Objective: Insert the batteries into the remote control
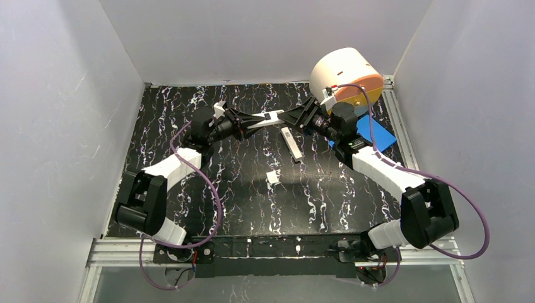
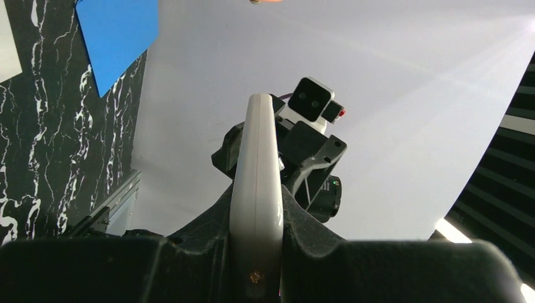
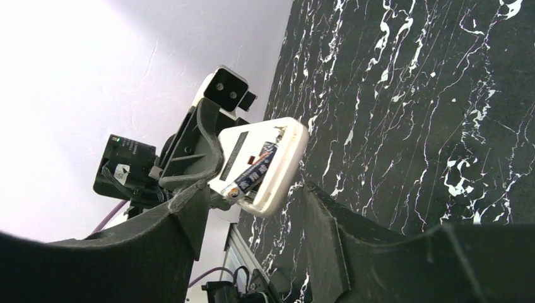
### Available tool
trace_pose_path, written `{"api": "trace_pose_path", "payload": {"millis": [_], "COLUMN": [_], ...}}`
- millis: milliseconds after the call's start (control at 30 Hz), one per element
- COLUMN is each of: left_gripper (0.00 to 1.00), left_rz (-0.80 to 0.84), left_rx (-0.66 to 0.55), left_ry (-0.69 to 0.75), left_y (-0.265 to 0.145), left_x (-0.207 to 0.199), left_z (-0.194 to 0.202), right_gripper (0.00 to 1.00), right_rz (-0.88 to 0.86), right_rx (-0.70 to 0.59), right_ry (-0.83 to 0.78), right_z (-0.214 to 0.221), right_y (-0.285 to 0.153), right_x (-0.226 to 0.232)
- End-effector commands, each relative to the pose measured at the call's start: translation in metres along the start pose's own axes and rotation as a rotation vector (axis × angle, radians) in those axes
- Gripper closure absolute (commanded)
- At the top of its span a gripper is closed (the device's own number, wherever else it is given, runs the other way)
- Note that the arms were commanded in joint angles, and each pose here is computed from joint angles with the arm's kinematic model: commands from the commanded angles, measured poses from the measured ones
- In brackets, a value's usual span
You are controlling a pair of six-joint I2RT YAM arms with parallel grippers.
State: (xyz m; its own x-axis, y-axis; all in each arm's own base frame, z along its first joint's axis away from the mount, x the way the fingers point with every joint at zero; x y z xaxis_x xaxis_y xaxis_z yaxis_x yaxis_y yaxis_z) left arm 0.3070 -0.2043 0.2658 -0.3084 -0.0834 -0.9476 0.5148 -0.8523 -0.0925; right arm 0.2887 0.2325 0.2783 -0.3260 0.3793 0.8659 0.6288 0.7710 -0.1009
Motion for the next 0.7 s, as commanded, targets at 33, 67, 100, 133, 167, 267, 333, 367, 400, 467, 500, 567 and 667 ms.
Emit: {"api": "trace_pose_path", "payload": {"millis": [33, 67, 100, 133, 167, 267, 333, 367, 400, 467, 500, 567, 667], "left_gripper": [1.0, 1.0, 1.0, 1.0, 1.0, 1.0, 1.0, 1.0, 1.0, 1.0, 1.0, 1.0, 1.0], "left_rz": [0.076, 0.078, 0.078, 0.079, 0.08, 0.08, 0.079, 0.079, 0.078, 0.081, 0.081, 0.085, 0.086], "left_rx": [0.017, 0.019, 0.02, 0.02, 0.023, 0.024, 0.028, 0.029, 0.03, 0.031, 0.031, 0.032, 0.035], "left_ry": [0.048, 0.05, 0.05, 0.051, 0.053, 0.058, 0.062, 0.065, 0.065, 0.068, 0.067, 0.071, 0.067], "left_y": [-0.012, -0.013, -0.013, -0.013, -0.013, -0.014, -0.014, -0.014, -0.014, -0.014, -0.014, -0.013, -0.013], "left_x": [-0.024, -0.024, -0.024, -0.024, -0.024, -0.024, -0.023, -0.022, -0.022, -0.021, -0.02, -0.021, -0.021], "left_z": [0.015, 0.016, 0.016, 0.016, 0.017, 0.017, 0.017, 0.017, 0.017, 0.017, 0.017, 0.016, 0.016], "right_gripper": [0.4, 0.4, 0.4, 0.41, 0.41, 0.41, 0.4, 0.37, 0.3, 0.18, 0.14, 0.11, 0.11], "right_rz": [-0.039, -0.035, -0.033, -0.025, -0.024, -0.028, -0.04, -0.046, -0.057, -0.087, -0.095, -0.105, -0.096], "right_rx": [-0.016, -0.015, -0.014, -0.014, -0.017, -0.026, -0.035, -0.039, -0.043, -0.06, -0.073, -0.077, -0.067], "right_ry": [-0.008, -0.008, -0.009, -0.008, -0.007, -0.006, -0.001, 0.006, 0.012, 0.011, 0.006, 0.005, 0.022], "right_z": [-0.004, -0.004, -0.004, -0.004, -0.005, -0.006, -0.009, -0.009, -0.01, -0.011, -0.011, -0.011, -0.009], "right_y": [0.002, 0.002, 0.002, 0.002, 0.002, 0.003, 0.003, 0.002, 0.002, -0.002, -0.005, -0.007, -0.006], "right_x": [0.008, 0.007, 0.008, 0.007, 0.007, 0.009, 0.012, 0.014, 0.016, 0.021, 0.023, 0.024, 0.022]}}
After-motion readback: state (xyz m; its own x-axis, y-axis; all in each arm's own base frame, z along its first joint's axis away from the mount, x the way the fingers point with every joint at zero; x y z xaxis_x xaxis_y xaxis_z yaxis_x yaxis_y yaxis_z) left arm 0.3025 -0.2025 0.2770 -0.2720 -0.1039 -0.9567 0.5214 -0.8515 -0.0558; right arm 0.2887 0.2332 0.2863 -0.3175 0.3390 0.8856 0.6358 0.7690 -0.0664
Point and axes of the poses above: each gripper's point midway between its finger pads, its own y axis out along the fingers, its own x axis along the line the jaws close on, z = x × y, the point moved 8 cm from there along -y, back along the fingers, and after that the axes turned 3 degrees about -y, right-handed, at the moved point
